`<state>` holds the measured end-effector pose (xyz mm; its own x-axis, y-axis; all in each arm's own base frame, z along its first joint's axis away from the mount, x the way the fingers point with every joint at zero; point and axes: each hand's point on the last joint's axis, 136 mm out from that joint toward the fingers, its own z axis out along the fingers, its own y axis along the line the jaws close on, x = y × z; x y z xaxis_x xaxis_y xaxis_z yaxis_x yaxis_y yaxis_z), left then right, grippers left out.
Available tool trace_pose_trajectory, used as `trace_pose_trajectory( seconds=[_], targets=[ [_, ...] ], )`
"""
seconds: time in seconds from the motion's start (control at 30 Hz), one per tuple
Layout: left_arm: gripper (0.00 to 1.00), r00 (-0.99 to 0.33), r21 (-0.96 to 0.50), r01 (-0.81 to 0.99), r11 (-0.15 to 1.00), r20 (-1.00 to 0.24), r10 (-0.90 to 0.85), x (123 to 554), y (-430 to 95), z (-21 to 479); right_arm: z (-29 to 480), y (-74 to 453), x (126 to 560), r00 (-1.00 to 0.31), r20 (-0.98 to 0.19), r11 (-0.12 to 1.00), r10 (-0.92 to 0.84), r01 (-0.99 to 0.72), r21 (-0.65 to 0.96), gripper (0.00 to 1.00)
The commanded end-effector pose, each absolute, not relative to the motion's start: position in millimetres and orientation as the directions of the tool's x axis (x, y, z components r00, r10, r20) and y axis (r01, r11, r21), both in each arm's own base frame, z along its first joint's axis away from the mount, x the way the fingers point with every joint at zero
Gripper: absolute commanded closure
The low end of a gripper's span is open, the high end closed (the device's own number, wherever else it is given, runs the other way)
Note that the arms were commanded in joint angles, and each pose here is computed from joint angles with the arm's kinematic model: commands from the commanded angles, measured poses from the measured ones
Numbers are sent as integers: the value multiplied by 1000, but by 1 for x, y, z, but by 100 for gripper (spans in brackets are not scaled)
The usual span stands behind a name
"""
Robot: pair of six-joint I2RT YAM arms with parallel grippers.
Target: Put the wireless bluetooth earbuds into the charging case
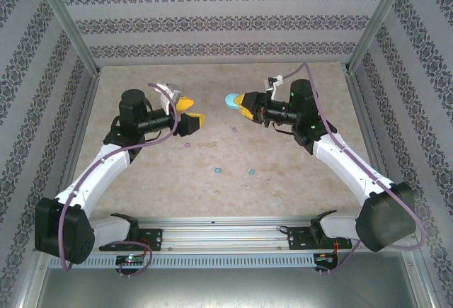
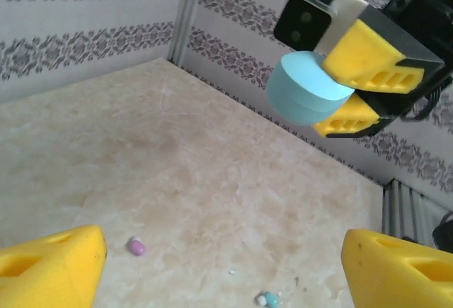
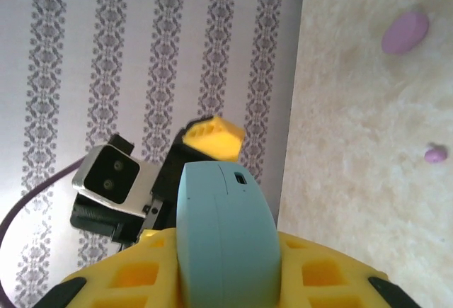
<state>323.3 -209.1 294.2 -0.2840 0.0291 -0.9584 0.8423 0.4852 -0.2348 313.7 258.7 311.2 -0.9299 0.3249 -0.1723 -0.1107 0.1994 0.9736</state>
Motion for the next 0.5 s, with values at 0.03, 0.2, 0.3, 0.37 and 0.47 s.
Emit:
trace_pose_trajectory(
  seconds=[0.03, 0.2, 0.3, 0.37, 0.47],
  targets=[
    [9, -15, 29, 945, 326, -991, 133, 301, -237, 307, 313, 263, 292, -964, -125, 141, 234, -93, 986, 81],
    [13, 40, 73, 969, 234, -989, 143, 291, -255, 302, 316, 265, 284, -973, -113, 125, 200, -89, 988, 80],
    [17, 42, 63, 974, 216, -994, 101, 293, -262, 307, 316, 267, 281, -977, -108, 121, 185, -87, 989, 80],
    [21, 28, 38, 979, 200, -998, 54, 295, -266, 316, 317, 270, 278, -979, -109, 117, 171, -90, 989, 80],
    [26, 6, 9, 983, 181, -1000, 20, 300, -271, 322, 316, 273, 274, -983, -105, 116, 153, -88, 989, 80]
  ],
)
